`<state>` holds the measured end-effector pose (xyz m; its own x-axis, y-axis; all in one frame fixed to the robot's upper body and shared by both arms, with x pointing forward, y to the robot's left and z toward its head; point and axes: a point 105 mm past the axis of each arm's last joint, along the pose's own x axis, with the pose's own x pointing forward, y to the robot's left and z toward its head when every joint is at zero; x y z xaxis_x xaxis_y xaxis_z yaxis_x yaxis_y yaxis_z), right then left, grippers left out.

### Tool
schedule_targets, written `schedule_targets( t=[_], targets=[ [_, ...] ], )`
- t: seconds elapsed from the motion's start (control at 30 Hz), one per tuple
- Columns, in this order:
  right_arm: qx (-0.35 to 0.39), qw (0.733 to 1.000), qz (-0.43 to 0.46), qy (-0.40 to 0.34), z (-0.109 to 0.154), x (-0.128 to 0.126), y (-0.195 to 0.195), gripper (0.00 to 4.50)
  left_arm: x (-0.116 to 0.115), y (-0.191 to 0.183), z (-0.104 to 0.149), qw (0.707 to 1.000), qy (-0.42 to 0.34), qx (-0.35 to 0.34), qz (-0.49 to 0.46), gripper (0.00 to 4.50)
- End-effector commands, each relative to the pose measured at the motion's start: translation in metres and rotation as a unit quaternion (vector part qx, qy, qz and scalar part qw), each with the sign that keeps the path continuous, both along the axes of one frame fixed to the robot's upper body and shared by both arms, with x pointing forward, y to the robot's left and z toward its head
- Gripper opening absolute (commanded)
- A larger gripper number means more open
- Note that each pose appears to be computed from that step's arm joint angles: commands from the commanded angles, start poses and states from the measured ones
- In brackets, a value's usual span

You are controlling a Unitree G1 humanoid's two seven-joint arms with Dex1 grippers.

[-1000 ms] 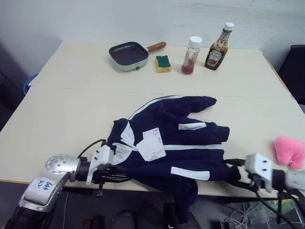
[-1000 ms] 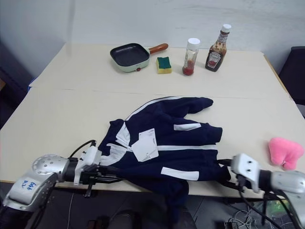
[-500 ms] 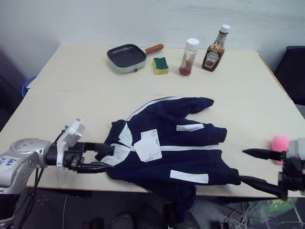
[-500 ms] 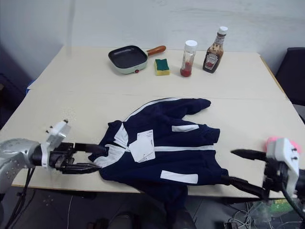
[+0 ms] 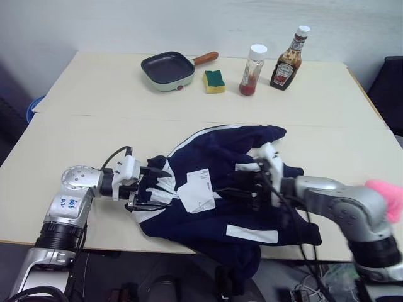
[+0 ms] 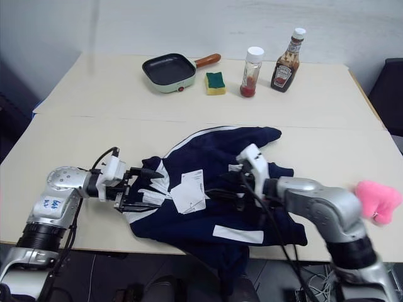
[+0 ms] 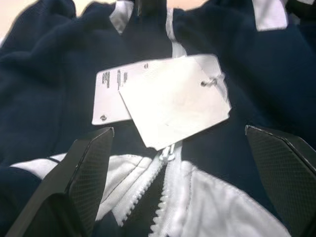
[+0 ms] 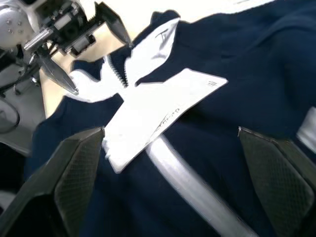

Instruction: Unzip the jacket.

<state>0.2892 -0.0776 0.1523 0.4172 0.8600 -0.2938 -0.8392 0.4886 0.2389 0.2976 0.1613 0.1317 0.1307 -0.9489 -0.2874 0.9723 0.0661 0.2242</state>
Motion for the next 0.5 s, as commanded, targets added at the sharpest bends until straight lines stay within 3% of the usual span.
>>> schedule_targets(
  t=[0.03, 0.5],
  targets=[
    [-0.013, 1.0, -0.024, 0.009, -0.008, 0.016, 0.015, 4.5, 0.002, -0.003, -0.003, 1.0, -0.016, 0.005, -0.005, 4.48],
    [0.022, 0.992, 0.065, 0.102, -0.017, -0.001, 0.071, 4.5, 0.01, -0.005, -0.02, 0.999, -0.021, 0.023, 0.016, 4.48]
  ],
)
